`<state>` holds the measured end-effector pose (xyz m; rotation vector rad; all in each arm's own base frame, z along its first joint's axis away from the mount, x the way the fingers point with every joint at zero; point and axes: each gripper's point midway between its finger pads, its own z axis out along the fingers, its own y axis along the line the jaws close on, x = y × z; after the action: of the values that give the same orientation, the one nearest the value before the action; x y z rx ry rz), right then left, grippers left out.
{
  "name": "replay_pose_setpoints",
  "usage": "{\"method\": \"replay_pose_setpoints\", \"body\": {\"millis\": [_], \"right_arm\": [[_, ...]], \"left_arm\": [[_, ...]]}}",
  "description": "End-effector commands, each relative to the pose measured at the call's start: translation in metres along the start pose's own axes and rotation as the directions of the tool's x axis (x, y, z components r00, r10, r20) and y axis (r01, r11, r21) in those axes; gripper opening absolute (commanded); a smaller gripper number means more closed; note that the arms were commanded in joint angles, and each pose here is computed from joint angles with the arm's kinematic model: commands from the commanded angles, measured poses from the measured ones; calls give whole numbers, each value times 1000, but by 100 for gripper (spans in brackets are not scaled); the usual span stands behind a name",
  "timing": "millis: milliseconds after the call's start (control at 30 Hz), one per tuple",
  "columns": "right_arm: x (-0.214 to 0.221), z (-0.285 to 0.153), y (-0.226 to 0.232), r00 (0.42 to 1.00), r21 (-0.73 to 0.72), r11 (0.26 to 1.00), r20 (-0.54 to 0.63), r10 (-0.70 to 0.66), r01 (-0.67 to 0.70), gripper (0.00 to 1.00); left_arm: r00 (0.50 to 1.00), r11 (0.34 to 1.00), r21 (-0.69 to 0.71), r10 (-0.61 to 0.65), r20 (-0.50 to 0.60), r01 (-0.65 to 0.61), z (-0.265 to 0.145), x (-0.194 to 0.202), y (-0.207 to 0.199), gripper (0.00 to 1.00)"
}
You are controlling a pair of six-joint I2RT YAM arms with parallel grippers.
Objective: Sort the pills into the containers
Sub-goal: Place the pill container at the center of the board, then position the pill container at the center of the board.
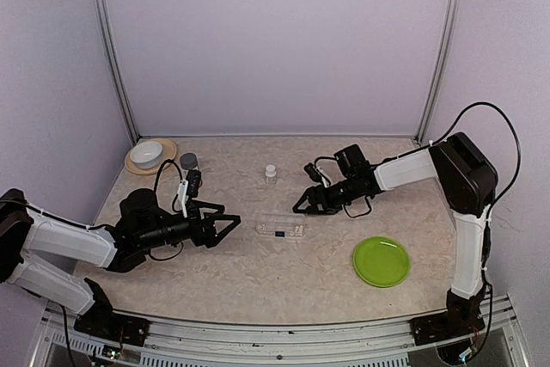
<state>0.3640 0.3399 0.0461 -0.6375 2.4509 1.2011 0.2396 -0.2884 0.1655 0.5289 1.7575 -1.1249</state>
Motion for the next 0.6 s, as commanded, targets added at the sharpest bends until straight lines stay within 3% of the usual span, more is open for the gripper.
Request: {"method": "replay_pose_setpoints", "body": {"millis": [0,567], "right_arm": [[1,-17,-18,1000,132,991,6,-6,5,77],[17,-33,-13,988,324,934,-28,-150,150,81]], "left_arm": [[999,1000,12,15,33,-16,1,-9,-5,99],[998,1000,-15,18,52,-18,-6,-15,-5,99]]}}
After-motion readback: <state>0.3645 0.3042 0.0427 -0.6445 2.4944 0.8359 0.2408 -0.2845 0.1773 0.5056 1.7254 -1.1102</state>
